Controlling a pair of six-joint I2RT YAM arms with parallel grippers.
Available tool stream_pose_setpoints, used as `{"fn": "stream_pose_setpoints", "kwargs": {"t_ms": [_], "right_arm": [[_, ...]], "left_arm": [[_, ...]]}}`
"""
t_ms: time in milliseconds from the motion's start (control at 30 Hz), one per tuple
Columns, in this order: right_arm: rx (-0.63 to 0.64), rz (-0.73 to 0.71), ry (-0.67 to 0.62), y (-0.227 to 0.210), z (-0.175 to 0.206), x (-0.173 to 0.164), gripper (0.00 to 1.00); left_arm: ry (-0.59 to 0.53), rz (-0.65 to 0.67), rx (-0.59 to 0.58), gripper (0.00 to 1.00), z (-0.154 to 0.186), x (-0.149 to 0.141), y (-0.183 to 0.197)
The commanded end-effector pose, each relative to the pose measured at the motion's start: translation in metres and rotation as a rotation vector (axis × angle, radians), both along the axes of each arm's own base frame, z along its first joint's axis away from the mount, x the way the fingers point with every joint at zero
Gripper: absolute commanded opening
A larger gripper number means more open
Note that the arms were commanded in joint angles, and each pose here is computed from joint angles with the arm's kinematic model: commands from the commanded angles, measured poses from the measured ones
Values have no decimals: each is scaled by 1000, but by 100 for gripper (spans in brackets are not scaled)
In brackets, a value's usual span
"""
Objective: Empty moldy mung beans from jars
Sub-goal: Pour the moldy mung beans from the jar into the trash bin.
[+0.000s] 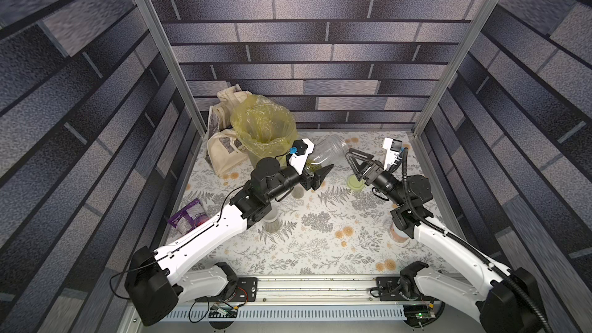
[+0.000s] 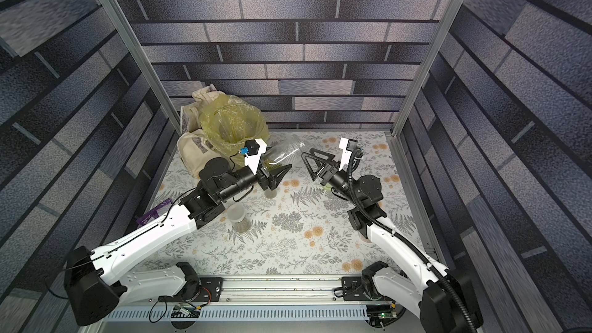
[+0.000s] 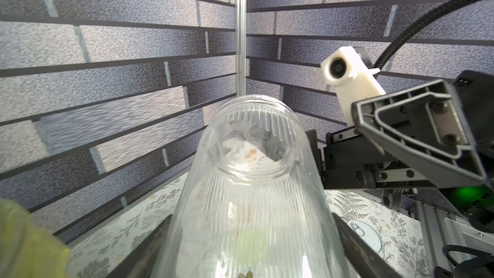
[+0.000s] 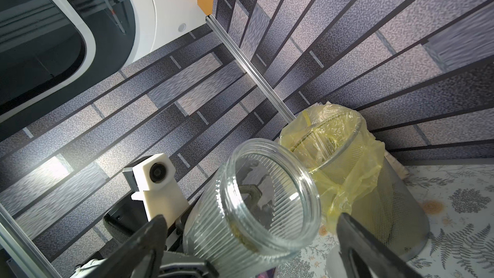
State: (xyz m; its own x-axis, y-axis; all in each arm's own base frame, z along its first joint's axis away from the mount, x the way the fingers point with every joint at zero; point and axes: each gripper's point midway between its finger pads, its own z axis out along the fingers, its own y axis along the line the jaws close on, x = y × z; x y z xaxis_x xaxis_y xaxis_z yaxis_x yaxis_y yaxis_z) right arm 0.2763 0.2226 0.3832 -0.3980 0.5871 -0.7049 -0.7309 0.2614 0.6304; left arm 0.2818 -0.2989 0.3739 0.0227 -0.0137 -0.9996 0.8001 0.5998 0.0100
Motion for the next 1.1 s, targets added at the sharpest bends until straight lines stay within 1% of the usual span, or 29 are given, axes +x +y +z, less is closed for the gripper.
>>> {"fn": "stream_pose_setpoints", "kwargs": {"t_ms": [0, 67, 133, 167, 300, 433, 500, 600, 667, 867, 1067], "right_arm": [[-67, -50, -8, -1, -5, 4, 100], [-90, -70, -10, -4, -12, 5, 100], [-142, -104, -2, -6, -22, 7, 100], [-186, -138, 22, -10, -32, 10, 100], [-341, -222, 17, -20, -51, 13, 100], [-522, -378, 58, -47, -75, 21, 100], [-585, -425, 61, -56, -84, 22, 100], [-603, -461, 66, -64, -93, 21, 100], [-603, -452, 73, -63, -102, 20, 100], [-606, -417, 117, -58, -127, 21, 100], [-612, -391, 124, -53, -138, 21, 100]], "left_arm": [[-43, 100, 31, 52, 16, 3, 28], [-27, 129, 45, 52, 18, 4, 40], [-12, 163, 76, 53, 19, 6, 50], [-10, 187, 92, 53, 20, 6, 54], [15, 230, 124, 53, 24, 10, 62], [58, 289, 170, 53, 28, 19, 71], [82, 316, 185, 53, 30, 23, 76], [130, 376, 199, 53, 33, 32, 90], [155, 416, 200, 53, 33, 36, 98], [184, 520, 207, 53, 39, 46, 124], [214, 610, 190, 52, 41, 67, 151]]}}
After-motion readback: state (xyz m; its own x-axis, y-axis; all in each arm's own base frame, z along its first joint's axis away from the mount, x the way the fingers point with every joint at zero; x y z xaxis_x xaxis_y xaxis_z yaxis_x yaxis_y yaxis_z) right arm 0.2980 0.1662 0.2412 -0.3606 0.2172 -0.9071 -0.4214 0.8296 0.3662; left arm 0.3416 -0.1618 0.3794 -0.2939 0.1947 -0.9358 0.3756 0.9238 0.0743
